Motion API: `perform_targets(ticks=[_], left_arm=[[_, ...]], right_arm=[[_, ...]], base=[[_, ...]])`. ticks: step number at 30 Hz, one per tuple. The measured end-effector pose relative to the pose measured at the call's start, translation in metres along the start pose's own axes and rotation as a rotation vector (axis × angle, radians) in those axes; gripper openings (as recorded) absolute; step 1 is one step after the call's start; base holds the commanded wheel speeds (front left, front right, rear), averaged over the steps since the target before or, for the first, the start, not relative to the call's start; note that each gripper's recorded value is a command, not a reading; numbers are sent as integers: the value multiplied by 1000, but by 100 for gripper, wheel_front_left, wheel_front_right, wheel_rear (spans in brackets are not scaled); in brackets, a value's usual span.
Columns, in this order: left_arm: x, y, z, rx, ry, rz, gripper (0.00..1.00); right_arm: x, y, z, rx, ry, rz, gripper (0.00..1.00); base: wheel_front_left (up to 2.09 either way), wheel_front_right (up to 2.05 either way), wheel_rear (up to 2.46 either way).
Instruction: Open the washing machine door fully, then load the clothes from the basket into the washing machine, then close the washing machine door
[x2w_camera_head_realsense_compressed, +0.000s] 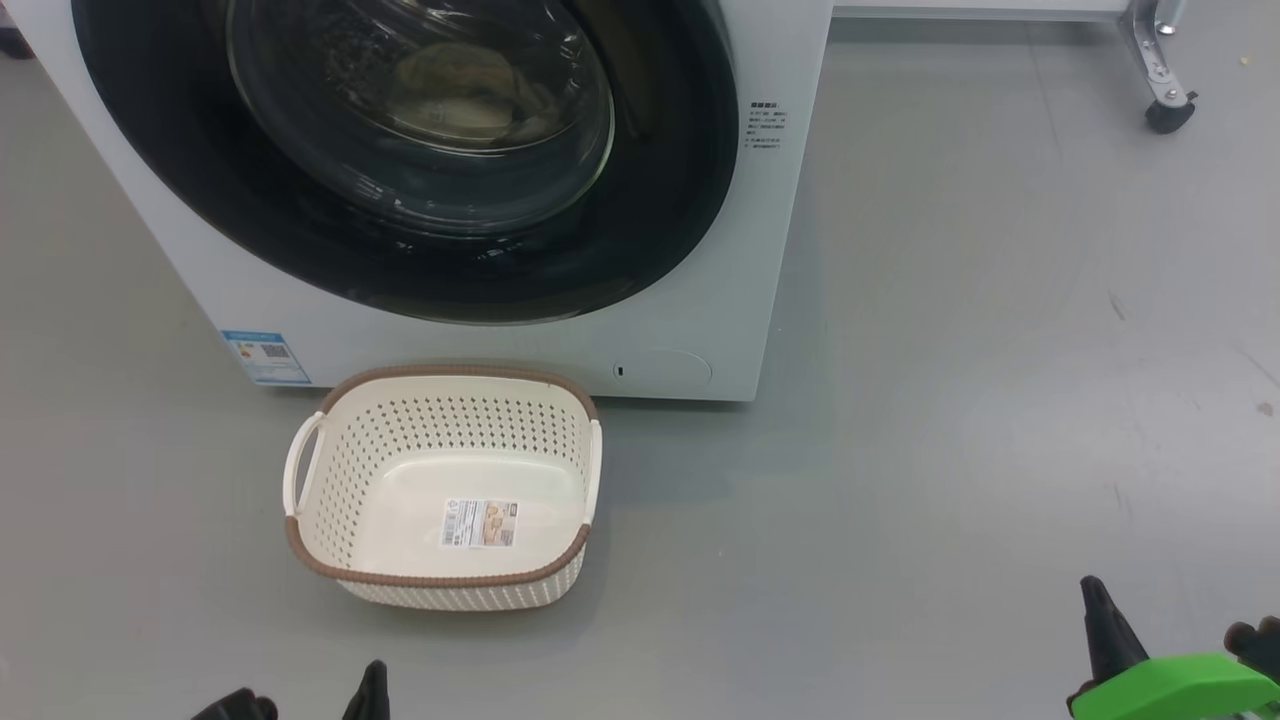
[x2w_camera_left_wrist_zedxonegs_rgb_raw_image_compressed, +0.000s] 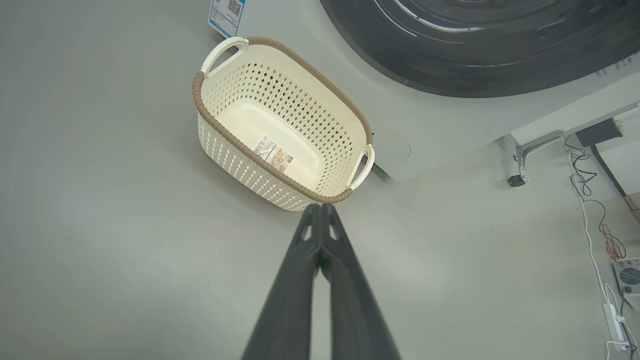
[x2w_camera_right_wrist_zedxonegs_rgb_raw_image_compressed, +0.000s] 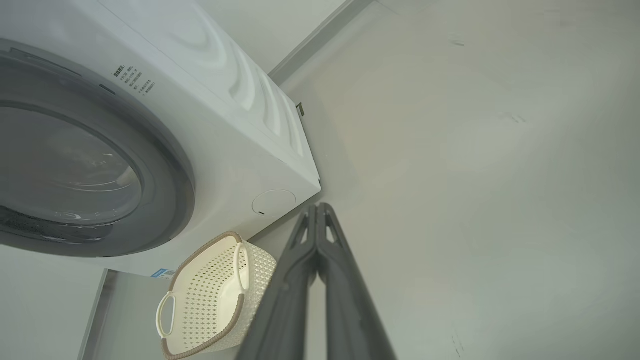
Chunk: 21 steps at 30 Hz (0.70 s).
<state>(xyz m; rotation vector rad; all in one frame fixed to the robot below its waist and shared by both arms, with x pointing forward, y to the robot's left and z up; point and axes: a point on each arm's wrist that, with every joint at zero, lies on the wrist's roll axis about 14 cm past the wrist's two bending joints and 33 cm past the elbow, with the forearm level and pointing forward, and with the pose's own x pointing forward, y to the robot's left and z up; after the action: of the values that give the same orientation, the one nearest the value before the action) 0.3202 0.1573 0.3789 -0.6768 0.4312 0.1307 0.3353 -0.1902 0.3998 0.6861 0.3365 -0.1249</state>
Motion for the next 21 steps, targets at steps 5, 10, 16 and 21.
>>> perform_targets(ticks=[5,10,16,21], left_arm=[[1,-4,3,-55,0,-16,0],[2,-3,9,-115,-10,-13,0],[4,-6,14,-185,-13,-29,0],[5,-9,19,-241,-21,-43,0]], right_arm=[[0,1,3,57,-9,3,0],[2,5,7,117,-22,13,0],[3,7,11,187,-31,21,0],[4,10,17,246,-49,33,0]], base=[[0,0,0],[0,0,0],[0,0,0],[0,0,0]])
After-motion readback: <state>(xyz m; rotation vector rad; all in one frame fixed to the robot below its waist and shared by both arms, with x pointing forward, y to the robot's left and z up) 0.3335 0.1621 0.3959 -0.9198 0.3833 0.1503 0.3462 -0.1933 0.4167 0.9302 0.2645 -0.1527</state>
